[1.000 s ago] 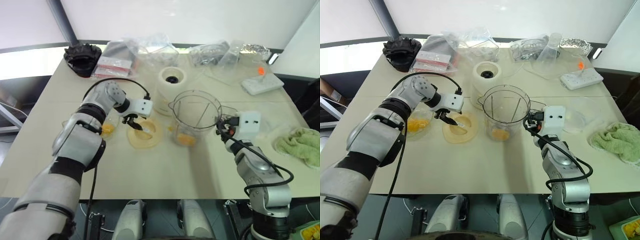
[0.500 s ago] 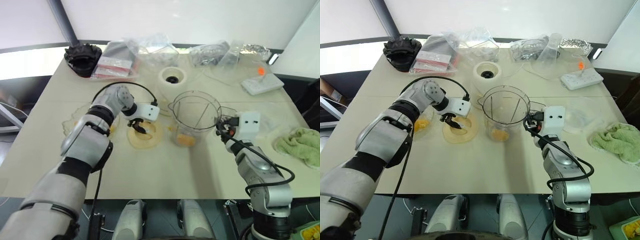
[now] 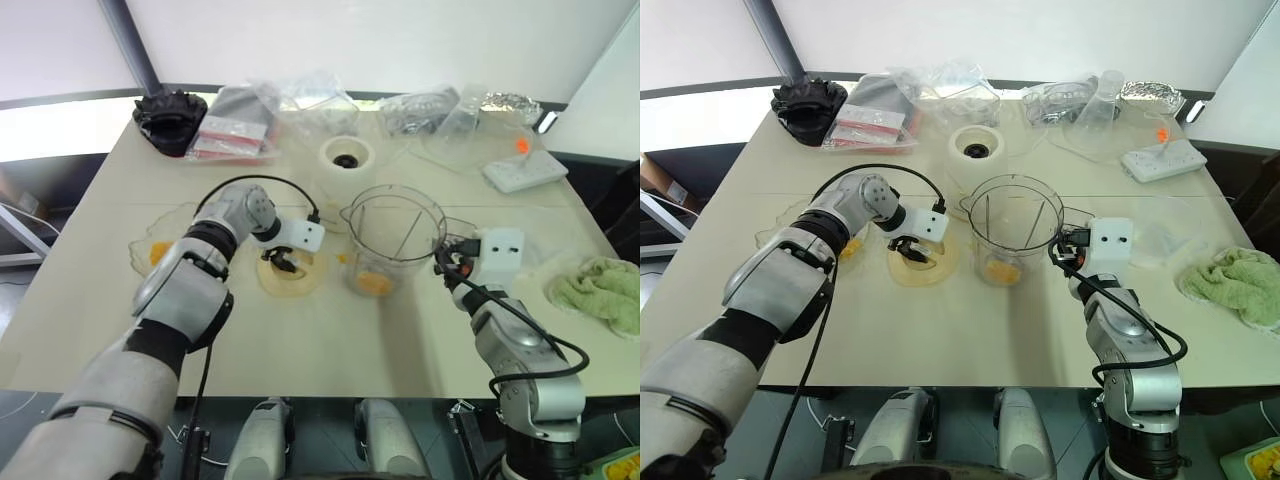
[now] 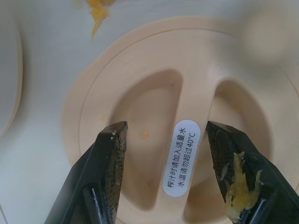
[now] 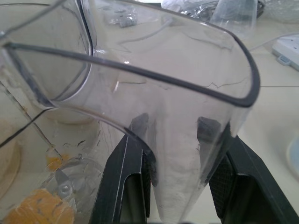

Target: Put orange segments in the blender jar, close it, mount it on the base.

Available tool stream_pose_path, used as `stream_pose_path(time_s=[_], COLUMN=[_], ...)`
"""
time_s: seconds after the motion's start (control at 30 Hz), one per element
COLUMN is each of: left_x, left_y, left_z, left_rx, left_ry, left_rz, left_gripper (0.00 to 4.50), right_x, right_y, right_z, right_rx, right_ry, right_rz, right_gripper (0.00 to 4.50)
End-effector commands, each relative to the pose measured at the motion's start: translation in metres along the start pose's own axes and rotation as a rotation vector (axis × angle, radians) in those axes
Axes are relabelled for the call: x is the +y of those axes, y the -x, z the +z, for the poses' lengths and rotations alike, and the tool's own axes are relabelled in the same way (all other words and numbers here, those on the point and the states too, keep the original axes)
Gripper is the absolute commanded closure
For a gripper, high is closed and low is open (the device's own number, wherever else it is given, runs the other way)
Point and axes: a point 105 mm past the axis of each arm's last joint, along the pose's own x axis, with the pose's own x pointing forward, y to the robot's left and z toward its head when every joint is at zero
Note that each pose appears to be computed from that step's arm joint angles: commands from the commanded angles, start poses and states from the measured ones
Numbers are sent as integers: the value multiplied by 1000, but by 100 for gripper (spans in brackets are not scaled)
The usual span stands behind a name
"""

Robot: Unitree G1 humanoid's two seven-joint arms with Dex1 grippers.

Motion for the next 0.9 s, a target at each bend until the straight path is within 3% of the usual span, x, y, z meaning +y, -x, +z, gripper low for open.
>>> stream_pose_path(time_s=[0.03,0.1,0.3,0.47,0.7,0.9], left_x=[-7,-7,1,23,42,50], left_y=[-8,-7,1,30,69,90], left_z=[-9,-9,0,27,48,47], left_rx=[26,19,-39,-179,-267,-218], left_ry=[42,51,69,85,48,0], left_rz=[-6,-5,10,50,75,107], left_gripper=[351,425,426,426,426,426], right_x=[-1,-2,-3,-11,-27,-35], right_y=[7,7,6,3,-2,-4], right_z=[27,27,26,26,25,21], right_rx=[-107,-106,-104,-104,-107,-104], right_ry=[14,14,17,32,54,59], right_rz=[-11,-12,-16,-39,-104,-125], right_gripper=[348,348,348,348,348,348])
